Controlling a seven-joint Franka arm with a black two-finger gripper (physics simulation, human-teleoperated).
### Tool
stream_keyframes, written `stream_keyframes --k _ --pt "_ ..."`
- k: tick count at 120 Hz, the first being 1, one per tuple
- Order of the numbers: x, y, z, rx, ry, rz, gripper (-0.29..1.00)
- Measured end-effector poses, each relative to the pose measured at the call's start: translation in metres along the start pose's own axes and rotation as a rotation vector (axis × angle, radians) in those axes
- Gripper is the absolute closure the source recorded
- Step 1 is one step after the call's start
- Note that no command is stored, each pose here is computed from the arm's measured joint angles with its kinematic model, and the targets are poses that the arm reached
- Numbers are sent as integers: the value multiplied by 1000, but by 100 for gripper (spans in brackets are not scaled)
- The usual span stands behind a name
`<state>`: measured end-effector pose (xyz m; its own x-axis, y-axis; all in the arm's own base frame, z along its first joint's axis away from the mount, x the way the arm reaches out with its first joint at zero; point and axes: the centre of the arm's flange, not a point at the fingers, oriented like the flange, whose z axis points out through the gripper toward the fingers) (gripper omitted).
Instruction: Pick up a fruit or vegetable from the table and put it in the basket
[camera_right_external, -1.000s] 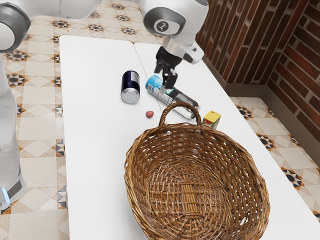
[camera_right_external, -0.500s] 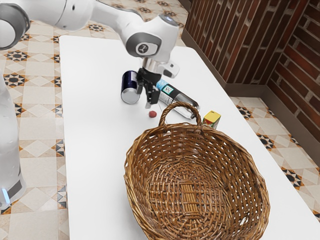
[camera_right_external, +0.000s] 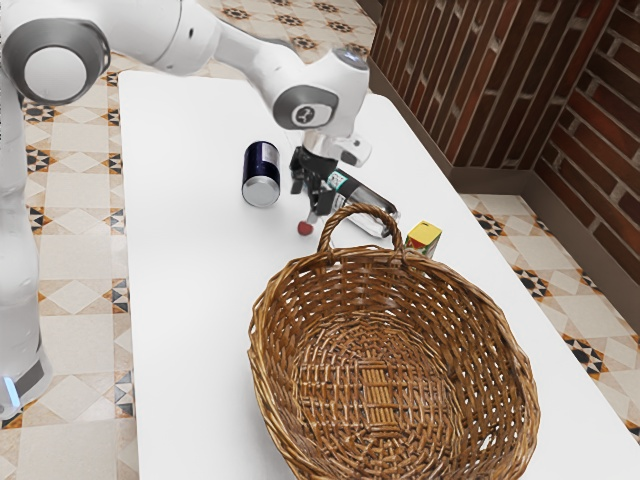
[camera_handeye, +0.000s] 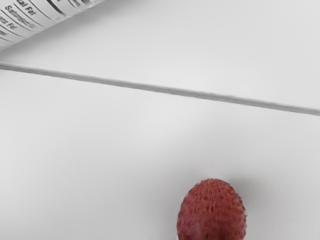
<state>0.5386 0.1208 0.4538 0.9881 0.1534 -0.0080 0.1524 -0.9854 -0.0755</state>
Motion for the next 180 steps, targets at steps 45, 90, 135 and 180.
stream_keyframes --k 45,90,135,180 --pt "1 1 26 -40 -29 9 0" --pt "6 19 39 -50 1 53 1" --pt "7 10 44 -57 8 46 1" --pt "8 14 46 -62 7 57 15"
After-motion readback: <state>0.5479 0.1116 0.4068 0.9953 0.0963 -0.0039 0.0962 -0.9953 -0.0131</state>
